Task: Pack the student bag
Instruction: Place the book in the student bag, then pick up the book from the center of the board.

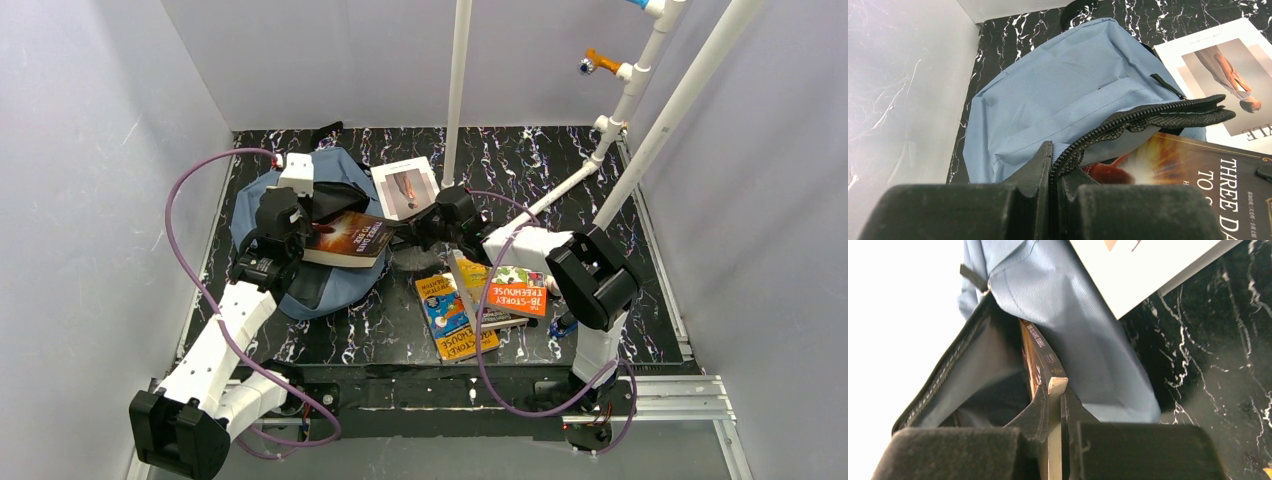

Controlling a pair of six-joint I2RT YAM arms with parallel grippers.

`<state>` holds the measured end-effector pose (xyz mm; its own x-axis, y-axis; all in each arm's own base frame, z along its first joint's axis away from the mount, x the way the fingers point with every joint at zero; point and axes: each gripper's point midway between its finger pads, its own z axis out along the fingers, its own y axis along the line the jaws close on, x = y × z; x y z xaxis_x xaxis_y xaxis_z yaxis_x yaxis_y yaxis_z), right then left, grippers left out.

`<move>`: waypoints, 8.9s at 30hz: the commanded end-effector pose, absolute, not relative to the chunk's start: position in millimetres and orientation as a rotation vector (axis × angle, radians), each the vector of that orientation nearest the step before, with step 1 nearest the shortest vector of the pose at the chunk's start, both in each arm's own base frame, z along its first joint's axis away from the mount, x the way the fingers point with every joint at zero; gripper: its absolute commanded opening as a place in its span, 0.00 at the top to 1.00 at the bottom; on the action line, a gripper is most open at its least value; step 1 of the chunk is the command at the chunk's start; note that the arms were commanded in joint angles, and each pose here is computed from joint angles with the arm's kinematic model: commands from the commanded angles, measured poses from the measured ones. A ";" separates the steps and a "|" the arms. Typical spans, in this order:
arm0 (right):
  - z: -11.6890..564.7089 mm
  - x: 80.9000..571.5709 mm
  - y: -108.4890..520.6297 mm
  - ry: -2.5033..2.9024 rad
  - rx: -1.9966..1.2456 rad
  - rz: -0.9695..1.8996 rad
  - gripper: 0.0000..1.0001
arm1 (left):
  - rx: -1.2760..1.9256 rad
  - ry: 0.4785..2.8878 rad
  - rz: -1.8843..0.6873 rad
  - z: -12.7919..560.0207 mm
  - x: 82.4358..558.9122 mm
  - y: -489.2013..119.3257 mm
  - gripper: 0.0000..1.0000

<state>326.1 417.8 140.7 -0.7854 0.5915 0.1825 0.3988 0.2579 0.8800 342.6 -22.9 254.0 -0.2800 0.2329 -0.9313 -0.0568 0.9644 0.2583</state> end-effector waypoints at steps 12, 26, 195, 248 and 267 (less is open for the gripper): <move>186.8 388.3 457.4 2.004 0.905 1.490 0.99 | 0.010 1.682 0.093 310.4 340.3 -36.8 1.00; 145.2 362.3 515.9 1.921 0.761 1.358 0.96 | 0.084 1.717 0.143 297.0 344.0 -36.9 1.00; 79.0 428.4 314.6 2.340 -0.361 0.758 0.17 | -0.463 2.315 -0.684 106.0 408.6 -242.4 0.66; 101.8 422.6 345.0 2.046 1.258 1.656 0.02 | -0.413 2.214 -0.913 145.6 393.1 -250.5 1.00; 81.8 437.7 352.0 1.858 1.371 1.773 0.28 | -0.395 2.241 -0.915 136.9 378.4 -238.1 1.00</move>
<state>447.9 348.3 98.7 -0.5663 0.7403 0.3624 0.4041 -0.1338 0.9049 391.8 -237.9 120.6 -0.7191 -0.5260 -0.4541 -0.0799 0.7117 -0.6979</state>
